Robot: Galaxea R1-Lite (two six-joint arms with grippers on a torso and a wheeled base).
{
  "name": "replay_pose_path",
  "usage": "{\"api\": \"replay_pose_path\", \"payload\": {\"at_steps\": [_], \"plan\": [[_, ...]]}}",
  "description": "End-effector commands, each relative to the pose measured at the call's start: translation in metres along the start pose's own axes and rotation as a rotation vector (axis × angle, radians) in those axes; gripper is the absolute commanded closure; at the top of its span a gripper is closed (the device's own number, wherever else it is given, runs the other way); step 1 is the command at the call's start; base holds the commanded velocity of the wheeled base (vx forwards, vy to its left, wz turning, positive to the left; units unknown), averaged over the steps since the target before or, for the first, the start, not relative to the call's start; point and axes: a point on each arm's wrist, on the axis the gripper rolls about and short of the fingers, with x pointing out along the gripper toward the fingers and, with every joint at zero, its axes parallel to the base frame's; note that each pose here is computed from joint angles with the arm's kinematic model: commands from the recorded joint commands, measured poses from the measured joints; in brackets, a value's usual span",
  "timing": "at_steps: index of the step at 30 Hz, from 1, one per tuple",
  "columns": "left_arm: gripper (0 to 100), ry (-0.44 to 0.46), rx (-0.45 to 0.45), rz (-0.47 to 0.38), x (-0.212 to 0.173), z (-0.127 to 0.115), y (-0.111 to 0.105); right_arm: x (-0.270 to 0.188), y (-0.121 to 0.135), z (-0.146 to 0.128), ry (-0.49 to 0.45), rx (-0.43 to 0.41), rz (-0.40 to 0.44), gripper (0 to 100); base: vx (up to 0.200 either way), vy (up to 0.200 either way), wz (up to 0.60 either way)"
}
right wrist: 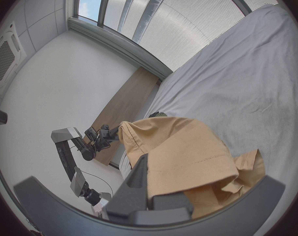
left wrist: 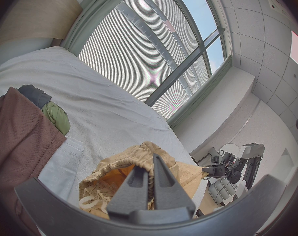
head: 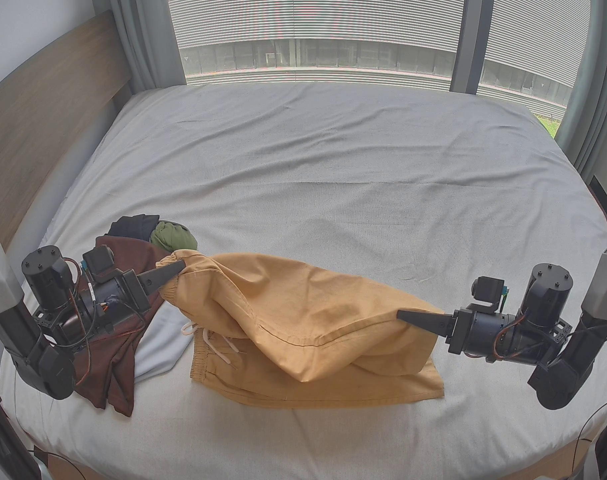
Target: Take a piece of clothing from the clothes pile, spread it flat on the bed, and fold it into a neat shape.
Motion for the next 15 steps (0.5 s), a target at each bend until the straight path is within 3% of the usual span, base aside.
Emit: {"api": "replay_pose_path", "payload": {"at_steps": [1, 15], "plan": [[100, -0.004, 0.004, -0.002, 0.0, 0.001, -0.001, -0.002, 0.006, 0.008, -0.032, -0.025, 0.013, 100, 0.0, 0.0, 0.0], [100, -0.024, 0.015, -0.004, 0.004, 0.006, 0.001, -0.011, 0.004, 0.036, -0.14, -0.062, -0.005, 100, 0.0, 0.0, 0.0]]}}
